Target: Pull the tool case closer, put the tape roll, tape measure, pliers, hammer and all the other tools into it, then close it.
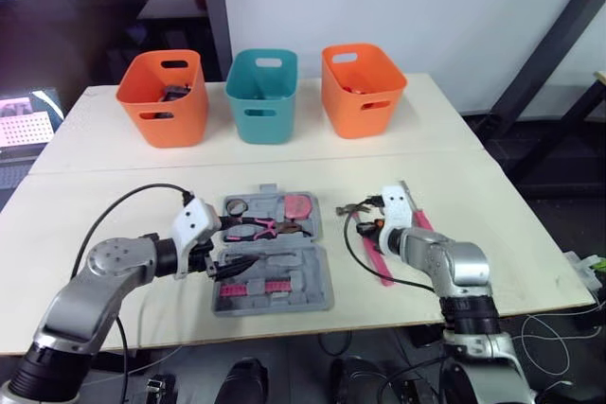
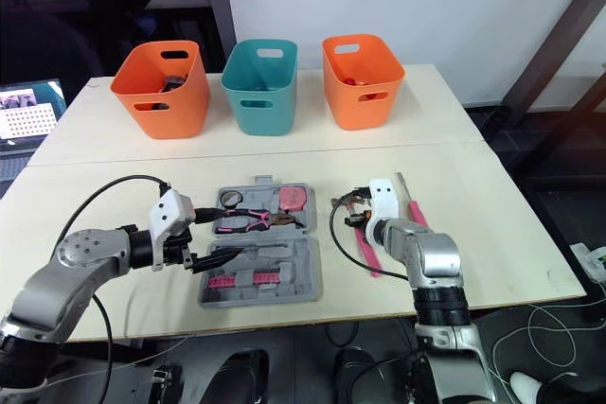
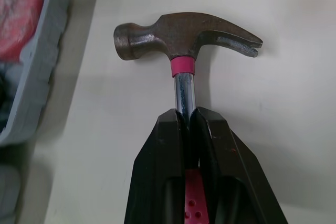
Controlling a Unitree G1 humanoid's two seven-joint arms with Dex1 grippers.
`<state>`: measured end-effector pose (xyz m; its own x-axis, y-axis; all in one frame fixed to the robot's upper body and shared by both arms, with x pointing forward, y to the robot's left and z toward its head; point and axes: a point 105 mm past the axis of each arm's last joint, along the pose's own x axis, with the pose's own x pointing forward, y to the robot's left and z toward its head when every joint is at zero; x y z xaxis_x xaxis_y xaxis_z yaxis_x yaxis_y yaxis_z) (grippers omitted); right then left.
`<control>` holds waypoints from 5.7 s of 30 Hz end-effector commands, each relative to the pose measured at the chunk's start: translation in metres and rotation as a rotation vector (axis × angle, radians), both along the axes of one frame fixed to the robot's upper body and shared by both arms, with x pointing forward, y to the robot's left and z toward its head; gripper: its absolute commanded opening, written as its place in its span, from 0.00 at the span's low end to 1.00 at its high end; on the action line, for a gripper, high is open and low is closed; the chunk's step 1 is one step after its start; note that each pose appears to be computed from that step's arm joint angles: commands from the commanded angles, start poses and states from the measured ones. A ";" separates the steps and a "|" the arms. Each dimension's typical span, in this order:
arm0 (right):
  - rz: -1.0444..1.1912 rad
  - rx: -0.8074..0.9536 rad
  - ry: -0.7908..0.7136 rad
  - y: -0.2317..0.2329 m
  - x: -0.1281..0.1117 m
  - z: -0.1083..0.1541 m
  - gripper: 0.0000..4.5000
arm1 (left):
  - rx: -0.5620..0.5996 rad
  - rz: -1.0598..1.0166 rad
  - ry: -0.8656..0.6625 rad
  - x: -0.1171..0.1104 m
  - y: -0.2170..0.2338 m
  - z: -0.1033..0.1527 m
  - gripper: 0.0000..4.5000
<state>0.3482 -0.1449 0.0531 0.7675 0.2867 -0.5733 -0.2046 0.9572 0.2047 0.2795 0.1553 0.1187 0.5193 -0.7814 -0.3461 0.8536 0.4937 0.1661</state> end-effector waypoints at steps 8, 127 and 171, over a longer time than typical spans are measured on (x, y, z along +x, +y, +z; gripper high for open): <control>-0.072 0.056 -0.039 0.000 -0.010 0.028 0.51 | 0.009 -0.048 -0.046 0.008 -0.008 0.005 1.00; 0.303 -0.196 -0.267 -0.029 -0.034 0.020 0.99 | -0.046 -0.169 -0.072 -0.012 0.006 0.035 1.00; 0.669 -0.300 -0.383 0.012 -0.013 0.130 0.00 | 0.081 0.015 -0.029 -0.019 0.091 0.010 1.00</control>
<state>0.3457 -0.1519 0.1610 0.7085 0.5306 -0.4653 -0.6723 0.7079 -0.2165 0.2601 0.2398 0.1196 0.5148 -0.7556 -0.4049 0.8554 0.4839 0.1846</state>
